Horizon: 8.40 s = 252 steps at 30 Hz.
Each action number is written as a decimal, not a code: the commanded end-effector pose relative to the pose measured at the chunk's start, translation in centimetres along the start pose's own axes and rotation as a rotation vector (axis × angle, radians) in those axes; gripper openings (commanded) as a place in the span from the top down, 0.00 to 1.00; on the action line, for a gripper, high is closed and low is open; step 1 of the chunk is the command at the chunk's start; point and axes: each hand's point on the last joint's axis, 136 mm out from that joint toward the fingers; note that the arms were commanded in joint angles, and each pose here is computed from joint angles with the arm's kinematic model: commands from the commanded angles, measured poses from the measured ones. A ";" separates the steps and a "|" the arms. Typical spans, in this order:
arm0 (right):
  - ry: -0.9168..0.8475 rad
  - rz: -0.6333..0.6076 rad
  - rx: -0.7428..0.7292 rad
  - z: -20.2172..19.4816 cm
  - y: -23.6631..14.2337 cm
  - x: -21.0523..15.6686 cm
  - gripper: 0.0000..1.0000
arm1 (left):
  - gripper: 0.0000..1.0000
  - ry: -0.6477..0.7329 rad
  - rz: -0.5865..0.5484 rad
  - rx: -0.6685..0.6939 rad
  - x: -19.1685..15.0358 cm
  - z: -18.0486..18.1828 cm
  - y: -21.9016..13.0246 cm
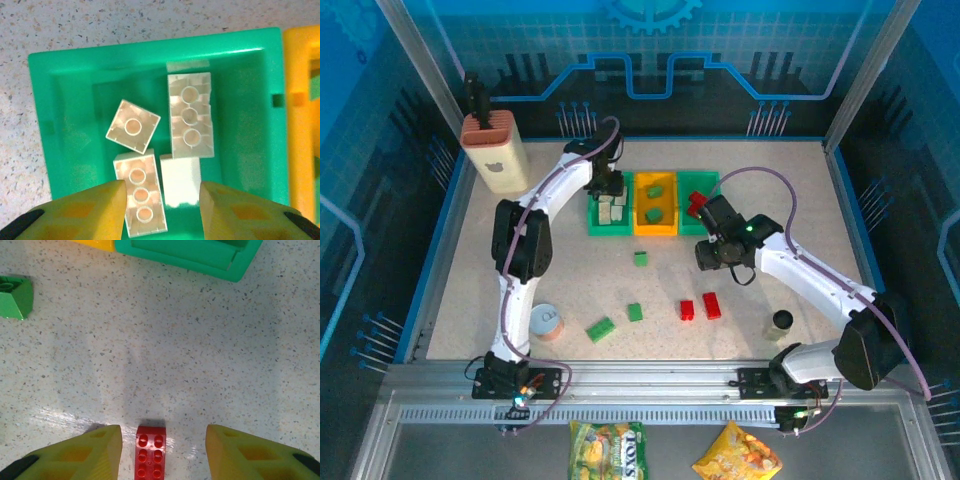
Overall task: Sort the legos into containers by color
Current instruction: Place the lego in the container, then pick up the lego from the center of the table, then place the lego in the container, then pick up the lego from the bottom-center of the table.
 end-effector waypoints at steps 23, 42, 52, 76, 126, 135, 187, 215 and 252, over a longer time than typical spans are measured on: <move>-0.051 0.028 0.085 5.3 2.2 1.0 0.52 | 0.54 -0.100 0.001 -0.035 -9.0 7.4 -10.7; -0.008 0.032 0.132 15.6 7.3 3.9 0.55 | 0.56 -0.156 -0.140 -0.028 -10.3 11.2 -10.8; 0.119 0.025 -0.004 14.9 10.1 5.0 0.46 | 0.54 -0.161 -0.137 -0.062 -10.1 10.7 -10.7; 0.137 0.085 -0.053 15.5 13.9 4.0 0.55 | 0.53 -0.163 -0.128 -0.059 -10.2 11.0 -10.5; 0.109 -0.061 -0.019 11.3 6.7 12.2 0.65 | 0.53 -0.154 -0.128 -0.095 -10.2 10.4 -10.6; 0.157 -0.077 0.034 10.4 9.0 16.3 0.65 | 0.52 -0.155 -0.129 -0.099 -10.2 10.4 -10.6; 0.169 -0.205 0.230 10.5 11.9 23.5 0.58 | 0.51 -0.159 -0.104 -0.122 -10.3 9.9 -9.9; -1.122 -0.364 0.704 19.2 2.2 9.2 0.53 | 0.51 -0.152 -0.107 -0.102 -10.5 10.3 -9.9; -1.929 0.101 0.655 27.1 5.2 -11.6 0.47 | 0.51 -0.146 -0.101 -0.088 -10.5 10.5 -9.8</move>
Point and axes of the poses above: each hand's point on the last joint's axis, 136 mm out from that joint toward the fingers, its own y axis out along the fingers, its own z axis along the line the jaws close on, x = y × z, and after that the axes turned 4 degrees about y, right-handed
